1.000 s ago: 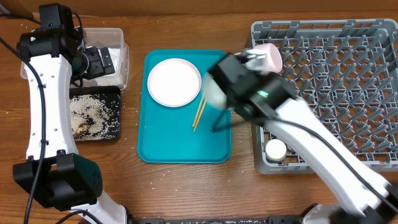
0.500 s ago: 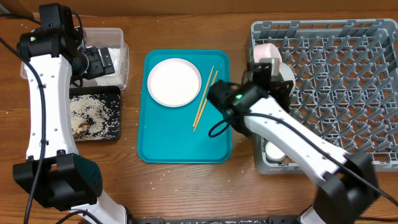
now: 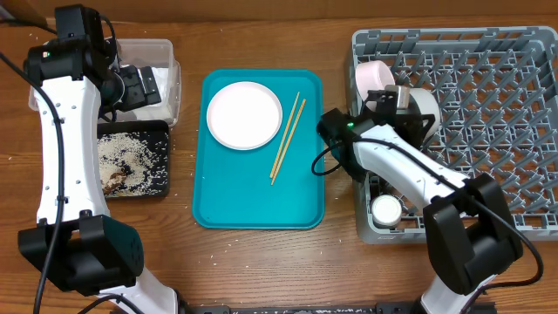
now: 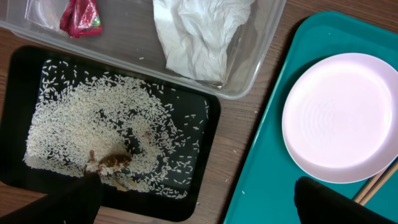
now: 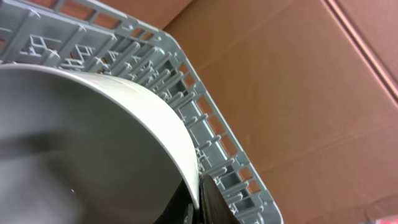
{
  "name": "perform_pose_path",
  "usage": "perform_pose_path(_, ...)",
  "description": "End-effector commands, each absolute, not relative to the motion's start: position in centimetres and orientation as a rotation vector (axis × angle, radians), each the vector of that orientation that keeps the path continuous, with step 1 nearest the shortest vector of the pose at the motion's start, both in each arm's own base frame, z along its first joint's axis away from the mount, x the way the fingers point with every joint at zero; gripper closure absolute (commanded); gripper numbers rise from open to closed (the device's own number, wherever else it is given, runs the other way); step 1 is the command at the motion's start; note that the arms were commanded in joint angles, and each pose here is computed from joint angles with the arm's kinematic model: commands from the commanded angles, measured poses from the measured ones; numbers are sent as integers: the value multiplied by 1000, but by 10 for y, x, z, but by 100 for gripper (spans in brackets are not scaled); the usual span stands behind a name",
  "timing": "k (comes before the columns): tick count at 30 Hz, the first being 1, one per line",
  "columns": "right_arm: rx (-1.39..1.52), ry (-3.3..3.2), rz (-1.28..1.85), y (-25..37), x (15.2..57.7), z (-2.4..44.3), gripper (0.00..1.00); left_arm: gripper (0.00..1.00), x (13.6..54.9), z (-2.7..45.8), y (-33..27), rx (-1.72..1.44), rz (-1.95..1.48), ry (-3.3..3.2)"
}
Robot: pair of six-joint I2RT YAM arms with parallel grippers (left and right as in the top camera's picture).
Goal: Sort waste into correct bins and load items into the dishwasher
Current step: 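Carry the grey bowl to the dish rack and set it down, then reach the right gripper to the white plate and grasp its edge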
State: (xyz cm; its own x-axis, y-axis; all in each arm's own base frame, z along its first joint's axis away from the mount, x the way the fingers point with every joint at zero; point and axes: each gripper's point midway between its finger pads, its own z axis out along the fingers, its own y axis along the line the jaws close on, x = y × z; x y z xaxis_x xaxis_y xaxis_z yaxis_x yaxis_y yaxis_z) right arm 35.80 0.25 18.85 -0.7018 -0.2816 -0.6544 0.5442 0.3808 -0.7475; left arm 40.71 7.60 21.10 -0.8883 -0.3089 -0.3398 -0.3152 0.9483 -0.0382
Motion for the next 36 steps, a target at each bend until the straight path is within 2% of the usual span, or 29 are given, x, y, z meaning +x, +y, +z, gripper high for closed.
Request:
perform_pose_path(1,270,1957,-1353,3,356,177,96,0,406,212,79,-433,41,2756)
perform_pose_path(6,275,2204,-1207,19,351,138,96,0,406,212,79,-433,41,2756)
perform_pose_path(10,281,2252,-1171,23,348,131,96,0,406,212,79,-433,41,2756)
perform_pose_path(11,279,2254,-1167,24,348,130,85,0,406,212,79,-433,41,2756)
perform_pose_path(13,266,2258,-1172,26,347,131,37,0,406,212,79,-433,41,2756)
perform_pose_path(18,289,2238,-1157,37,339,154,5,0,406,212,79,-433,41,2756)
perform_pose_path(19,293,2233,-1138,42,339,162,1,0,406,212,79,-433,41,2756)
perform_pose_path(25,257,2297,-946,84,340,192,0,0,406,212,79,-433,41,2756)
perform_pose_path(29,244,2427,-762,112,341,190,0,0,406,212,79,-433,41,2756)
perform_pose_path(33,242,2646,-309,173,344,160,0,0,406,212,79,-433,41,2756)
perform_pose_path(36,199,2669,69,226,362,145,3,0,406,212,79,-433,41,2756)
